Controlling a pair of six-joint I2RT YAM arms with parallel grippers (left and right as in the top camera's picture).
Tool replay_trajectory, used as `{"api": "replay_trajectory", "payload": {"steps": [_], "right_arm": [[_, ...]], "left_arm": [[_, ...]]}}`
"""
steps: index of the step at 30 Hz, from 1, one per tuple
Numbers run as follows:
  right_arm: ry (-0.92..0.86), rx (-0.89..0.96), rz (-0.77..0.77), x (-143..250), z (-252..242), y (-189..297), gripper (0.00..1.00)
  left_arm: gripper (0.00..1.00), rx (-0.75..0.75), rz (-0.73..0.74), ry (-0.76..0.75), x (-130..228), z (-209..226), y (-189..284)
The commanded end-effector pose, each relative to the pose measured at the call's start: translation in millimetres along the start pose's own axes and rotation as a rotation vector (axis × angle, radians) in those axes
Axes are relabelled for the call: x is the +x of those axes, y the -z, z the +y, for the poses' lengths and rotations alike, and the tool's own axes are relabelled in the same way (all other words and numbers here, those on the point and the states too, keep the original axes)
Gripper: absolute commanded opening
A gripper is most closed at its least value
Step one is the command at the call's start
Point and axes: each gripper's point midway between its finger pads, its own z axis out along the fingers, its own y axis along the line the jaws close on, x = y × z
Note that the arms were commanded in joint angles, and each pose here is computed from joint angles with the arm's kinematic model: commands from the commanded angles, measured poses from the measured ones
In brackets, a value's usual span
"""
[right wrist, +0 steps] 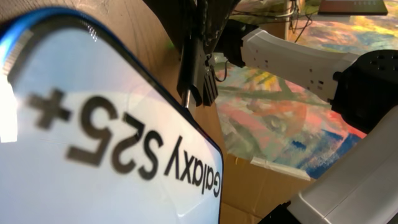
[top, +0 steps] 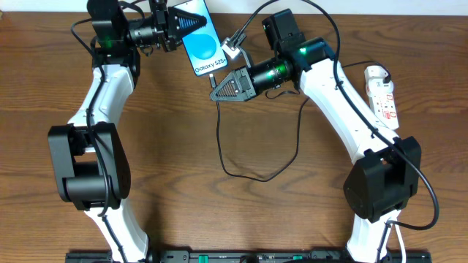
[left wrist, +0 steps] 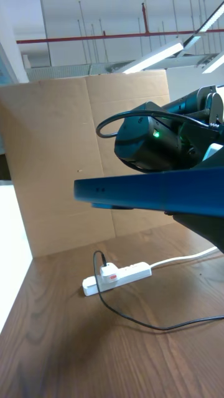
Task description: Plug charger to phone and switch on socket
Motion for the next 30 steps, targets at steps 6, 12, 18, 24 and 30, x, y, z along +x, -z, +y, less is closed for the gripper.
{"api": "replay_trajectory", "payload": {"steps": [6, 12, 18, 24, 30], "right_arm": [[0.030, 0.001, -0.022, -3.7, 2.7, 10.2, 0.01], [0.029, 0.004, -0.026, -4.5, 1.6, 12.0, 0.01], [0.035, 0.003, -0.028, -5.3, 1.8, 11.9, 0.01], [0.035, 0.002, -0.025, -4.8, 2.5, 10.8, 0.01], [0.041, -0.006, -0.011, -2.3, 6.5, 4.1, 0.01]], "left_arm": [[0.08, 0.011, 0.019, -0.060, 2.8, -16.1, 0.2], [0.07, 0.011, 0.024, -0.060, 3.5, -16.2, 0.2], [0.07, 0.012, 0.027, -0.059, 4.0, -16.2, 0.0], [0.07, 0.012, 0.026, -0.060, 4.0, -16.2, 0.0], [0.08, 0.012, 0.026, -0.060, 3.9, -16.2, 0.2]]}}
